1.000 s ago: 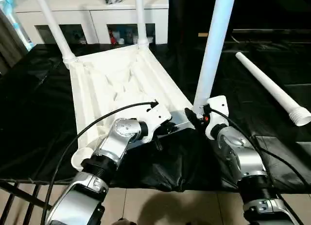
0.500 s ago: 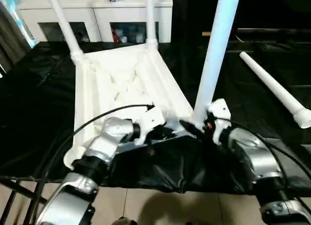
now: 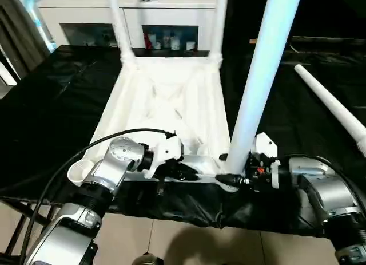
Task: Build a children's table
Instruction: Rotate leg to tighten, then rotate table base
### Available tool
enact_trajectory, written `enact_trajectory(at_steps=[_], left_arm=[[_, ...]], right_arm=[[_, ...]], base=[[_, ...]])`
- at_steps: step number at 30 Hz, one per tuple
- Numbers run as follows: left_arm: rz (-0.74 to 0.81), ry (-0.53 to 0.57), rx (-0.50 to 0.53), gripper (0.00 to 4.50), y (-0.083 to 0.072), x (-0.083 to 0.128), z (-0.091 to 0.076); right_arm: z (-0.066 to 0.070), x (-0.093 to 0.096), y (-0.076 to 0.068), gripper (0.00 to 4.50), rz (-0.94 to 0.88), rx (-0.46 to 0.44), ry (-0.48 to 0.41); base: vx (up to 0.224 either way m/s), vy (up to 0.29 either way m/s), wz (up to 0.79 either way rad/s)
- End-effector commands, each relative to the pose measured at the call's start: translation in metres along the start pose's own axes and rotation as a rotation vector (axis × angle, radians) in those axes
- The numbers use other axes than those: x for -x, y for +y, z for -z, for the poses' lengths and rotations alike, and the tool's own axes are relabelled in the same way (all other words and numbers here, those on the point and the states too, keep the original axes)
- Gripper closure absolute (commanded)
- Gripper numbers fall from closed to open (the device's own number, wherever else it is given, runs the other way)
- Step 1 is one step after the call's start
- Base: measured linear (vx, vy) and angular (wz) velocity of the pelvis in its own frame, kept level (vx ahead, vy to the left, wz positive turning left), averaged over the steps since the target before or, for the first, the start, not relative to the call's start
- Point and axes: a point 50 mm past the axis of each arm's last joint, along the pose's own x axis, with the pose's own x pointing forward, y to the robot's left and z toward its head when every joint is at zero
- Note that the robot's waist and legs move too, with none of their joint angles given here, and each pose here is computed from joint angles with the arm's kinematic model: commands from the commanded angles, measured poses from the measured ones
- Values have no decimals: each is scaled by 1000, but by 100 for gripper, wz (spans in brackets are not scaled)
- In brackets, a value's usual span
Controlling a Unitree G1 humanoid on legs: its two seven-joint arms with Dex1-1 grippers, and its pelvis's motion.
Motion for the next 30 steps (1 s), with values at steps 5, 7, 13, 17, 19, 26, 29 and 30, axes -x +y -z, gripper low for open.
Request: enact_trajectory(at_steps=[5, 7, 13, 17, 19, 26, 29, 30], left_arm=[[-65, -51, -72, 450, 13, -4, -22], [-106, -52, -66, 450, 16, -5, -23], [-334, -53, -21, 450, 32, -21, -36], [-435, -73, 4, 450, 37, -40, -48], [-463, -87, 15, 450, 36, -48, -54], [-451, -90, 3, 450, 32, -68, -59], [-460, -76, -3, 450, 34, -68, -57], [-457, -70, -8, 450, 34, -67, -56]], right_arm=[[1, -25, 15, 178, -91, 7, -9], [2, -28, 11, 179, -26, -15, -23], [6, -48, -18, 181, 440, -106, -58], [6, -59, -30, 181, 639, -164, -71], [3, -62, -33, 181, 704, -197, -93], [-5, -73, -40, 181, 829, -235, -149], [-6, -74, -42, 111, 833, -266, -178], [-6, -73, -43, 111, 839, -264, -180]], base=[[0, 0, 0], [0, 0, 0], [0, 0, 0], [0, 0, 0], [0, 0, 0], [0, 0, 0], [0, 0, 0], [0, 0, 0]])
